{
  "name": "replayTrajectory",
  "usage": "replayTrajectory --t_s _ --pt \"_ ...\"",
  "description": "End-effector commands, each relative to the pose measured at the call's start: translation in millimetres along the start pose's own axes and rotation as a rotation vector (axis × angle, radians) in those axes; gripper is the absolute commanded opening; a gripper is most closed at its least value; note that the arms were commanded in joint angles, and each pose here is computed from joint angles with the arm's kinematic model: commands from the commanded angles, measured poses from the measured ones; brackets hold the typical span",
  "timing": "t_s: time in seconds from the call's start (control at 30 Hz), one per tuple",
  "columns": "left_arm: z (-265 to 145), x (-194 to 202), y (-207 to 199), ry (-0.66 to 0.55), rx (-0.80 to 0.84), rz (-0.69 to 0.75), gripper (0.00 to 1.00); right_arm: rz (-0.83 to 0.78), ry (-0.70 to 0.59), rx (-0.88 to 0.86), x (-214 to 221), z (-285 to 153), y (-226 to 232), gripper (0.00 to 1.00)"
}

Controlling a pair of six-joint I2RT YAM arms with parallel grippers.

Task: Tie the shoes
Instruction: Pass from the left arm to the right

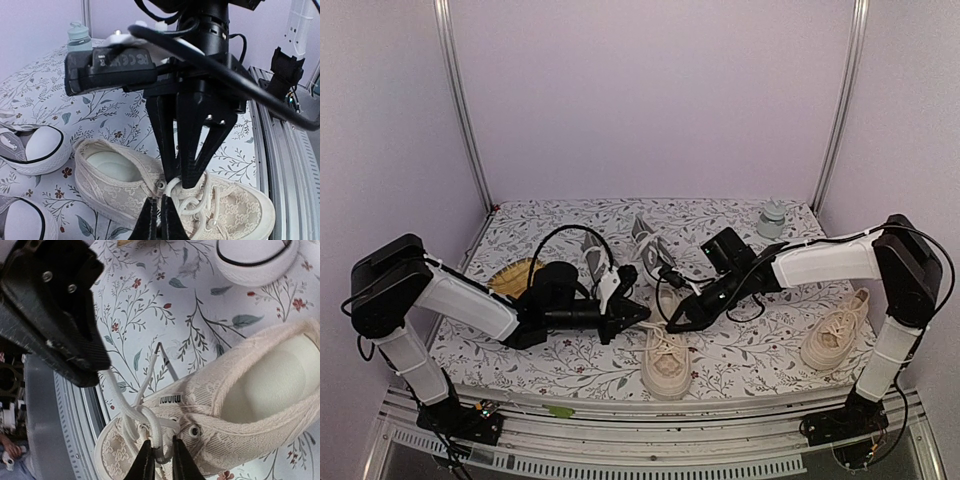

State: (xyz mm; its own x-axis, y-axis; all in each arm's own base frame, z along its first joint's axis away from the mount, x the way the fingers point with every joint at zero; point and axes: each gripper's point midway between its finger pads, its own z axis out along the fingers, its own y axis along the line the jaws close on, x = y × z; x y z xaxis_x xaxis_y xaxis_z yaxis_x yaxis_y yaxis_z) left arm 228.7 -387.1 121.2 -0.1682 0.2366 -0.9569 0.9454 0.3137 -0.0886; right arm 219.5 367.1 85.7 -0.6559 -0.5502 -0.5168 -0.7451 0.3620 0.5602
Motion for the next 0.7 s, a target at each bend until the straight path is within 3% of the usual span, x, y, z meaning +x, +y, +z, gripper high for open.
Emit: replayTrajectory --t_s 0.0,0.13,0.17,0.2,0.23,0.3,0.5,0.67 --pt "-4 -4 -3 -0.017 0.003 0.033 0.00 -0.040 -0.004 -0.029 -8 5 5 0.09" --pt "-10 -1 -10 -0.019 0.034 0.100 0.00 -0.059 -0.009 -0.010 -9 0 5 0.01" --pt "-12 -1 -16 -0.024 0.061 0.159 0.09 -0.061 -0.010 -0.012 -9 0 6 0.01" --pt "-16 0 -23 -0.032 0.098 0.211 0.31 -0.061 -0.008 -0.015 -9 -1 7 0.01" --pt "-18 1 -29 -0.035 0.126 0.274 0.43 -0.060 -0.006 -0.018 -8 -1 7 0.01" --pt "-18 4 -34 -0.023 0.160 0.370 0.53 -0.063 -0.007 -0.021 -8 -1 8 0.01" --pt "10 35 -31 0.171 0.262 0.467 0.63 -0.096 -0.011 -0.036 -9 -2 11 0.01" --pt "23 39 -27 0.201 0.266 0.398 0.62 -0.107 -0.018 -0.037 -11 -4 14 0.01"
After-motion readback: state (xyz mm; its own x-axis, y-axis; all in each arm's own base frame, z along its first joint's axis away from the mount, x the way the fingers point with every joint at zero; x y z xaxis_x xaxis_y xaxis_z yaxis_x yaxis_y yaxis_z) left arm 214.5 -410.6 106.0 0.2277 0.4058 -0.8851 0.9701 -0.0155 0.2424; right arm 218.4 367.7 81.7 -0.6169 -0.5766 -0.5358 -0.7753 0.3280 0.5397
